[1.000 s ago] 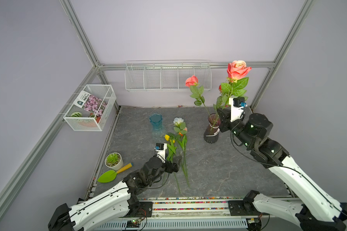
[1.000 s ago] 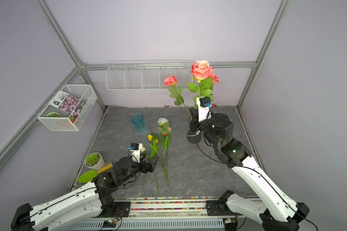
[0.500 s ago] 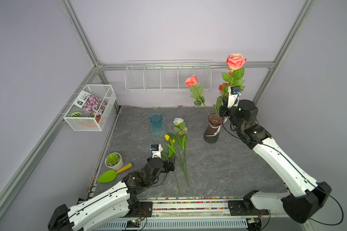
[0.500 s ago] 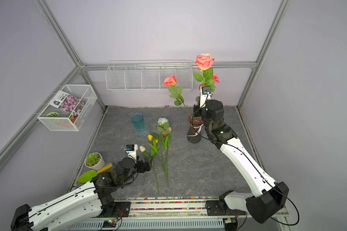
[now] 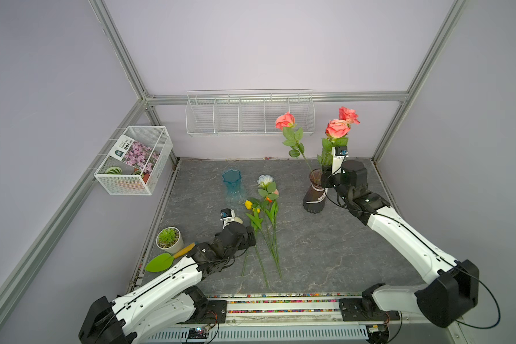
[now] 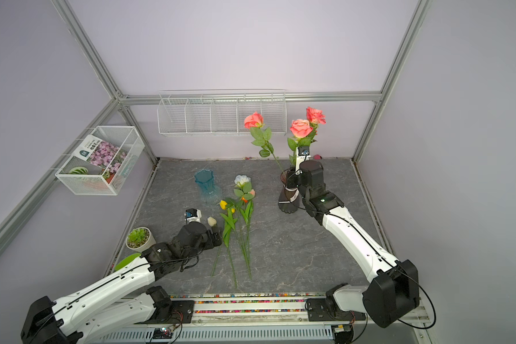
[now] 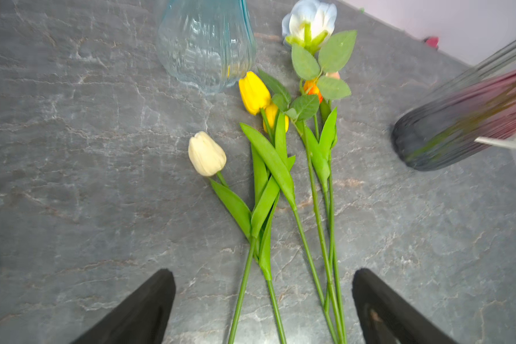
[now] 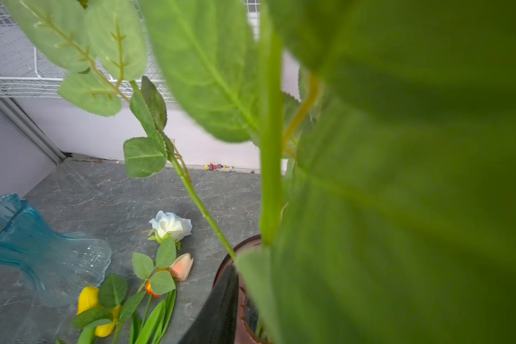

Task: Arrange the flowers in different vases according to their variety
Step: Insert the flower into the vase.

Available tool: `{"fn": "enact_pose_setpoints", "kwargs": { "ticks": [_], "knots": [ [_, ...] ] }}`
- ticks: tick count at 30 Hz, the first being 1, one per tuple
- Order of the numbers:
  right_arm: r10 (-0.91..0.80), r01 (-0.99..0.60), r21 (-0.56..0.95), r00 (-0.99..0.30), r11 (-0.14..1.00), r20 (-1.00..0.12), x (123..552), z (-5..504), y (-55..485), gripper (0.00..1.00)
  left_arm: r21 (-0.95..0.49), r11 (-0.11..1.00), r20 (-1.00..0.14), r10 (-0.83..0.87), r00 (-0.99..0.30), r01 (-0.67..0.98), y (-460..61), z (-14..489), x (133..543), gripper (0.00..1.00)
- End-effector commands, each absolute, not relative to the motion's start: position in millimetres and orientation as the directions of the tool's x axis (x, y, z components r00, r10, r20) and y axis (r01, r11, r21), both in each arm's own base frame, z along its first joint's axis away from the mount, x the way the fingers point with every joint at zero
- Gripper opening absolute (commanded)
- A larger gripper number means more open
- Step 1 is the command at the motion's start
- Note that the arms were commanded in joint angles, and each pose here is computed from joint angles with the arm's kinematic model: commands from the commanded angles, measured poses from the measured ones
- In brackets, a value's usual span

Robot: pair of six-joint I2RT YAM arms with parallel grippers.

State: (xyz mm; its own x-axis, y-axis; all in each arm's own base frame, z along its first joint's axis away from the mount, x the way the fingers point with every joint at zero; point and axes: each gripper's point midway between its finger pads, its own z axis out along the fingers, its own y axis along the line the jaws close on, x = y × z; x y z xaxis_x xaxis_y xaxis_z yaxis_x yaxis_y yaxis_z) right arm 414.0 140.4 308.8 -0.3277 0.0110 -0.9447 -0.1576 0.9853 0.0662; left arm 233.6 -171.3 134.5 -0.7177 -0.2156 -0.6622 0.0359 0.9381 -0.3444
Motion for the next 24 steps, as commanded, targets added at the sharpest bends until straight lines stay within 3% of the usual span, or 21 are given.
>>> {"fn": "enact_pose_setpoints", "kwargs": {
  "ticks": [1, 4, 11, 19, 22, 24],
  "knots": [
    [0.041, -0.169, 0.101, -0.325, 0.98, -0.945, 401.4, 329.4, 137.4, 0.45, -0.372, 0.927, -0.624, -0.207, -0.754, 0.053, -184.0, 139.1, 233.3, 0.93],
    [0.057, -0.189, 0.13, -0.347, 0.973, -0.936, 390.3, 341.8, 138.1, 0.51, -0.405, 0.913, -0.597, -0.22, -0.772, 0.054, -194.4, 139.5, 234.7, 0.89],
    [0.094, -0.235, 0.203, -0.406, 0.951, -0.909, 352.4, 349.5, 137.0, 0.67, -0.525, 0.848, -0.461, -0.357, -0.813, -0.075, -217.0, 136.8, 240.7, 0.6],
    [0.094, -0.252, 0.229, -0.454, 0.94, -0.886, 311.1, 322.8, 127.0, 0.76, -0.448, 0.857, -0.304, -0.414, -0.858, -0.255, -242.9, 94.5, 256.3, 0.54],
    [0.106, -0.256, 0.246, -0.46, 0.935, -0.882, 297.1, 311.3, 123.3, 0.77, -0.39, 0.872, -0.25, -0.411, -0.877, -0.297, -254.5, 76.8, 261.8, 0.36],
    [0.106, -0.256, 0.25, -0.468, 0.934, -0.877, 291.0, 302.2, 121.4, 0.78, -0.33, 0.888, -0.213, -0.401, -0.891, -0.32, -259.2, 63.5, 263.0, 0.32]
  ]
}}
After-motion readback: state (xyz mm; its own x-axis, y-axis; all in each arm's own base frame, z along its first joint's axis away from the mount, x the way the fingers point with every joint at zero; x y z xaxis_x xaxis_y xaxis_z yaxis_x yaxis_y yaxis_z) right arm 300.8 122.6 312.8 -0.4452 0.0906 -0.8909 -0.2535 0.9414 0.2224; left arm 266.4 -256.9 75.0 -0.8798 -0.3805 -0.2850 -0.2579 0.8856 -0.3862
